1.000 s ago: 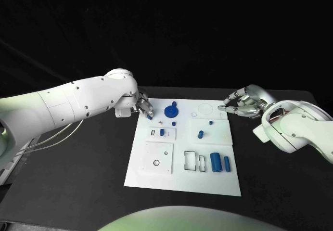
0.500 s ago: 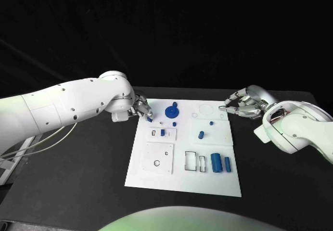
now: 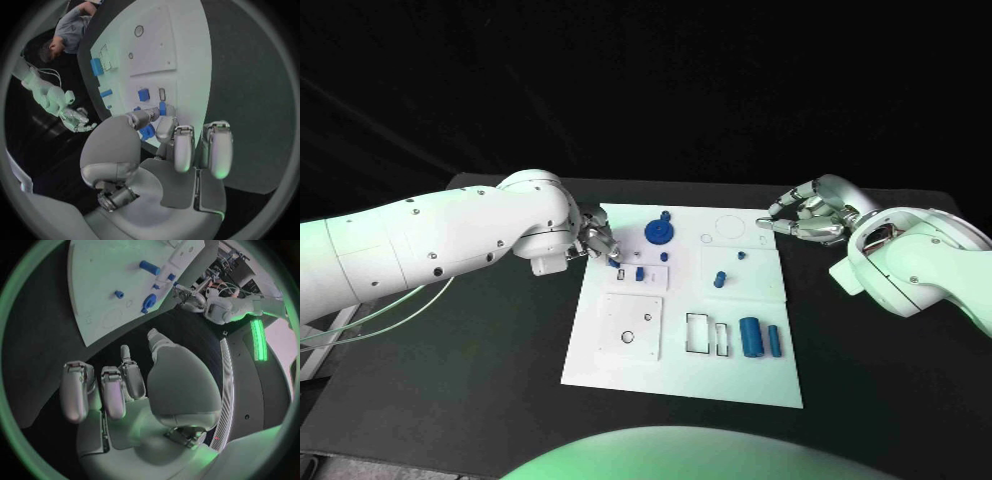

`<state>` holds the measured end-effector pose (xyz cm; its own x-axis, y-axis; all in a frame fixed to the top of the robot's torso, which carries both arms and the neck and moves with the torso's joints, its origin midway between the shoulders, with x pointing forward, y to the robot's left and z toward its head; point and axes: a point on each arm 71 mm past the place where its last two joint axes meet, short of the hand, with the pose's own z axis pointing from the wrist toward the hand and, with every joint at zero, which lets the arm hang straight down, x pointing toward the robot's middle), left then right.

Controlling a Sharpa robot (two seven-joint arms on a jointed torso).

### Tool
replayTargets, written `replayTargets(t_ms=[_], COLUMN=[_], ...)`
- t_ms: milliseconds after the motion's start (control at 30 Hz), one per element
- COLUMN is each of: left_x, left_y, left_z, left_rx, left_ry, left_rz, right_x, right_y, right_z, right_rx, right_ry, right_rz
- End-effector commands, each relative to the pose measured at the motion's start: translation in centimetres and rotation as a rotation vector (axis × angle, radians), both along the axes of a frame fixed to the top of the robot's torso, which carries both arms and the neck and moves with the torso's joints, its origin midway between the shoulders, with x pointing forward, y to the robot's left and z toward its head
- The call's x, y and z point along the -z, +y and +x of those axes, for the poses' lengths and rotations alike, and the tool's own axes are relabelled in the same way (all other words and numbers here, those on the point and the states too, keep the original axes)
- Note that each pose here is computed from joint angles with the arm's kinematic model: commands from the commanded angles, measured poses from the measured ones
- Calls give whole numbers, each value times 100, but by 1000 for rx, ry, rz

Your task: Assemble the parts on the task board

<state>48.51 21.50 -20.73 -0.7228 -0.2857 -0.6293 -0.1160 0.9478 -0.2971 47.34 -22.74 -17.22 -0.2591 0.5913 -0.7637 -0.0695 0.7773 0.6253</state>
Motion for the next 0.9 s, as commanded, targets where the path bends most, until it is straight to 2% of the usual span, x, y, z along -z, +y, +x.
replayTargets(t_ms=[33,167,900], left_x=[4,35,99], left_y=[-30,-56,-147], left_z=[-8,-32,-112], left_rx=[2,13,76], left_ry=[-58,-58,-22], left_rz=[32,41,74], right_x=[5,8,22], right_y=[12,16,4], right_z=[-2,-2,-4], right_rx=[-14,-16,-17], right_ry=[1,2,20], right_rz=[-7,-8,-18])
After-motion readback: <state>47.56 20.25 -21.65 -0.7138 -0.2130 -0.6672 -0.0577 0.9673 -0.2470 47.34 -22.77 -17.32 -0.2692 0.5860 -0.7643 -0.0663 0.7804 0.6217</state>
